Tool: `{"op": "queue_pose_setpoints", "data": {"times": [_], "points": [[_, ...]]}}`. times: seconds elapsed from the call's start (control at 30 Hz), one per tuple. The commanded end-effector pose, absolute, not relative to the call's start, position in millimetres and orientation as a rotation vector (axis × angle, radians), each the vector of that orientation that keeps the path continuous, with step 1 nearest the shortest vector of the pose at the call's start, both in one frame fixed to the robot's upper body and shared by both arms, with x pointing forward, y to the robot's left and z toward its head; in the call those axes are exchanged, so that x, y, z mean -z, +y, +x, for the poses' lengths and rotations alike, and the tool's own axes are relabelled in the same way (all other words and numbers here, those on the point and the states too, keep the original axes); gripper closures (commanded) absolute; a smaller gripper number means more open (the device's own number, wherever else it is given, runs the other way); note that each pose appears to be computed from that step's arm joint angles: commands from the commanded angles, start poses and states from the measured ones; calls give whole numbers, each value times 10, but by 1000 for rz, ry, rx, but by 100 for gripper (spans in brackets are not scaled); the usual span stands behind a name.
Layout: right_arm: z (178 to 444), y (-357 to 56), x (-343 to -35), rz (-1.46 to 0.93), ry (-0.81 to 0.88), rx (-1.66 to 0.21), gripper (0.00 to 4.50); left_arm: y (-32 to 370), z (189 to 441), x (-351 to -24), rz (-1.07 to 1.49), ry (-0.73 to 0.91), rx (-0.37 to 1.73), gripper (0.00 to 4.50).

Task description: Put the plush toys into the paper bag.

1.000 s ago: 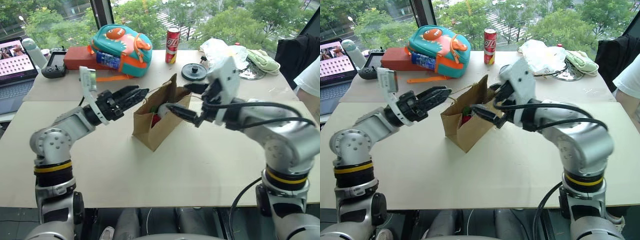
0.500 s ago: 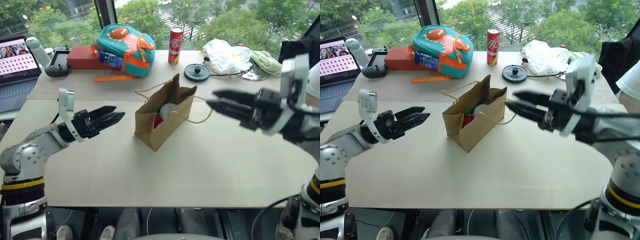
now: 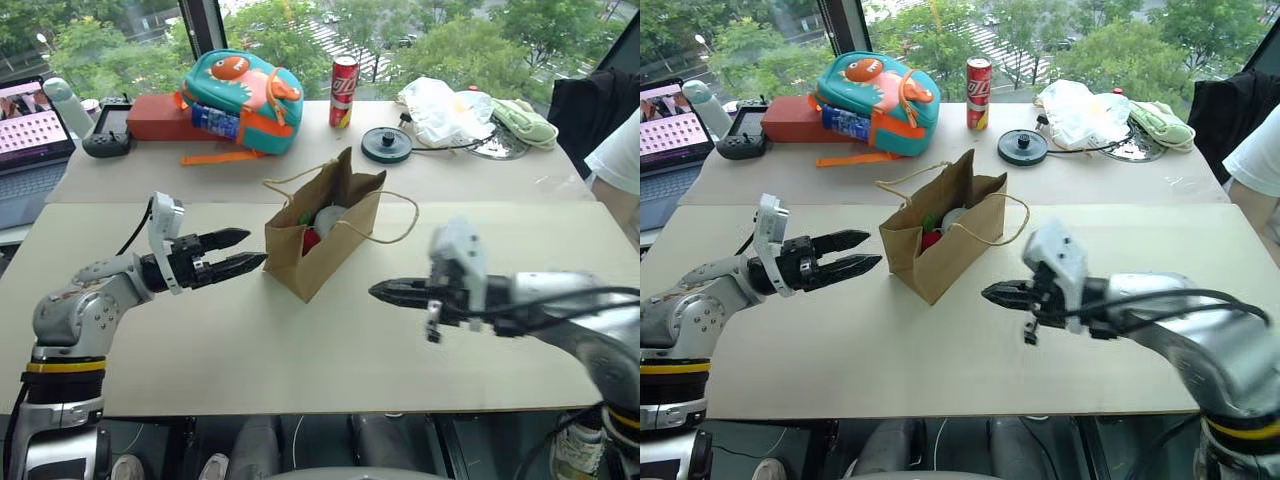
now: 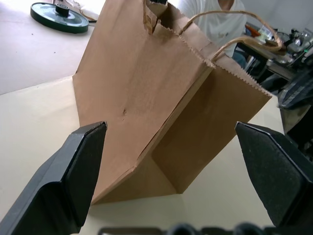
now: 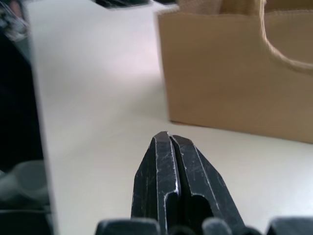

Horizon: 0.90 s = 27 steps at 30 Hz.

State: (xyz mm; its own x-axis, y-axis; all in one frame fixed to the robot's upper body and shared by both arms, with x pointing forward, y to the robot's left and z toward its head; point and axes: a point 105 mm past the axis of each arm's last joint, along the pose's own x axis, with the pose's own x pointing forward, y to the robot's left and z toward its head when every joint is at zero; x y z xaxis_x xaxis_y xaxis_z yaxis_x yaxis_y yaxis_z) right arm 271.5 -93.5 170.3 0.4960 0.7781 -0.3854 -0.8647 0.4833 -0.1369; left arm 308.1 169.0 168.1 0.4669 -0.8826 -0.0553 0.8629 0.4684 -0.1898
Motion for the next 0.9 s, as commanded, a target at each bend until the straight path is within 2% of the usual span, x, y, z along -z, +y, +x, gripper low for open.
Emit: {"op": "queue_pose_setpoints", "data": {"times": [0.03,0.27,0.37,0.57,0.9], "points": [[3033,-865,-1704,-393,240,-891,446,1664,3113,-1718,-79,116,1095,0],[3157,-446,-1804,-377,168,-927,446,1492,3170,-1561,4,111,1120,0],[3189,-310,-1850,-364,146,-938,446,1330,3084,-1548,13,97,1179,0],[3251,-210,-1891,-346,125,-928,446,1249,3041,-1466,36,98,1176,0],[3283,-178,-1902,-336,117,-915,446,1142,3295,-1390,73,46,1006,0]]}}
